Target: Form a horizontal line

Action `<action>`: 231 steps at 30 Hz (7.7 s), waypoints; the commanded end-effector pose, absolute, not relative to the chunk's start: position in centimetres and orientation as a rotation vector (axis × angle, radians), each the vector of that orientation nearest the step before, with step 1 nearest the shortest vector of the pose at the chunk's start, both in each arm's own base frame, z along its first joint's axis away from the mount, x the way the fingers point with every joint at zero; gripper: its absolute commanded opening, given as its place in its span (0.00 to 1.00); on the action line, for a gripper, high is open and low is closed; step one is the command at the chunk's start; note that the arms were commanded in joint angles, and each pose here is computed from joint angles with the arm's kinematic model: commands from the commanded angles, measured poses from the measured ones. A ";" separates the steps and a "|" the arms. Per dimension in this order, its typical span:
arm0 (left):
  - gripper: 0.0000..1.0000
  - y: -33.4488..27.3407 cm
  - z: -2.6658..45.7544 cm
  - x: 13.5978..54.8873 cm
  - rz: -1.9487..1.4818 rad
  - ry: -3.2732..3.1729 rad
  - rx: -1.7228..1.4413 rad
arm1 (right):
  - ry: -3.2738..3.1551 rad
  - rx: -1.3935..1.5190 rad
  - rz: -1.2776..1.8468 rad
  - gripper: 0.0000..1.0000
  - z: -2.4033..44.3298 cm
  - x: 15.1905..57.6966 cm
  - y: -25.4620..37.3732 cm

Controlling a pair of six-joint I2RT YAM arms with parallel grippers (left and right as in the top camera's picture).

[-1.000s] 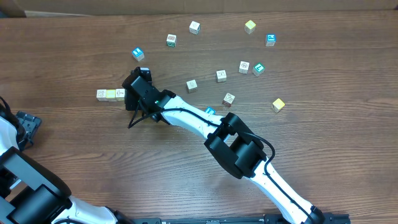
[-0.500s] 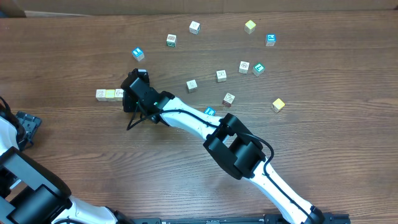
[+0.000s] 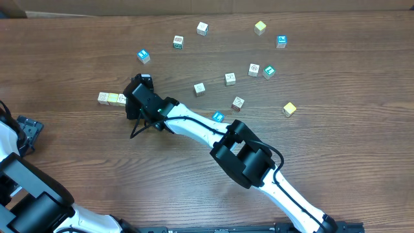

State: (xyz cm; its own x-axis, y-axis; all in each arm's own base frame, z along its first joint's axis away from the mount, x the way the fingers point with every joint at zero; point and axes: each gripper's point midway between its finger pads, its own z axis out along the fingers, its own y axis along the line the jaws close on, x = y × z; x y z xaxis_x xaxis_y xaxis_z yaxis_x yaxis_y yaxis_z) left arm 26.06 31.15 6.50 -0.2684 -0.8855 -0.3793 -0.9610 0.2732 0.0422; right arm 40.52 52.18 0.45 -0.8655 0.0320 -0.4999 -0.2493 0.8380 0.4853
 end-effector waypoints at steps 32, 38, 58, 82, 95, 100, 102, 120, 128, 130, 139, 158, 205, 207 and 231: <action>1.00 31.3 5.9 25.5 0.413 2.282 -1.708 | 2.402 -0.099 0.716 0.08 0.1 43.3 51.6; 0.99 31.3 5.9 25.5 0.413 2.282 -1.708 | 2.380 -0.096 0.736 0.08 0.5 43.5 51.9; 1.00 31.3 5.9 25.5 0.413 2.282 -1.708 | 2.338 -0.142 0.736 0.07 1.2 44.0 52.2; 1.00 31.3 5.9 25.5 0.413 2.282 -1.708 | 2.518 -0.271 0.973 0.05 -0.1 40.0 53.7; 0.99 31.3 5.9 25.5 0.413 2.282 -1.708 | 2.594 -0.188 0.823 0.04 -2.0 41.6 50.3; 0.99 31.3 5.9 25.5 0.413 2.282 -1.708 | 2.685 -0.158 0.791 0.05 -3.0 41.7 48.2; 1.00 31.3 5.9 25.5 0.413 2.282 -1.708 | 2.722 -0.154 0.797 0.05 -3.3 41.5 47.6; 1.00 31.3 5.9 25.5 0.413 2.282 -1.708 | 2.816 -0.088 0.713 0.12 -4.7 41.8 44.5; 1.00 31.3 5.9 25.5 0.413 2.282 -1.708 | 2.832 -0.094 0.696 0.12 -4.9 41.6 44.1; 1.00 31.3 5.9 25.5 0.413 2.282 -1.708 | 2.826 -0.095 0.701 0.12 -4.8 41.7 44.2; 1.00 31.3 6.1 27.9 0.267 2.166 -1.736 | 2.829 -0.095 0.699 0.12 -4.8 41.6 44.1; 0.04 19.3 8.0 43.2 -0.169 2.421 -0.580 | 2.808 -0.097 0.716 0.12 -4.6 42.0 44.5; 0.04 14.3 -2.0 43.6 -0.418 2.593 -0.486 | 2.677 -0.334 0.965 0.08 -2.1 40.6 49.4; 0.04 14.2 -2.1 43.4 -0.423 2.601 -0.491 | 2.678 -0.334 0.961 0.08 -2.1 40.6 49.4; 0.06 12.7 -2.1 44.0 -0.437 2.608 -0.490 | 2.716 -0.302 0.868 0.08 -3.1 40.6 48.2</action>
State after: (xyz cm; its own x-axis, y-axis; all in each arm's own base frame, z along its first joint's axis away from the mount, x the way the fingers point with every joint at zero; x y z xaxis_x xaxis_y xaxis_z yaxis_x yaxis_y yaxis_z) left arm 44.91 14.28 0.21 -0.8011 -0.4263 -0.4202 -0.2627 0.8812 -0.3931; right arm 40.97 49.78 0.35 -0.9307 -0.1084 -0.3493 -0.3107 0.7384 0.5986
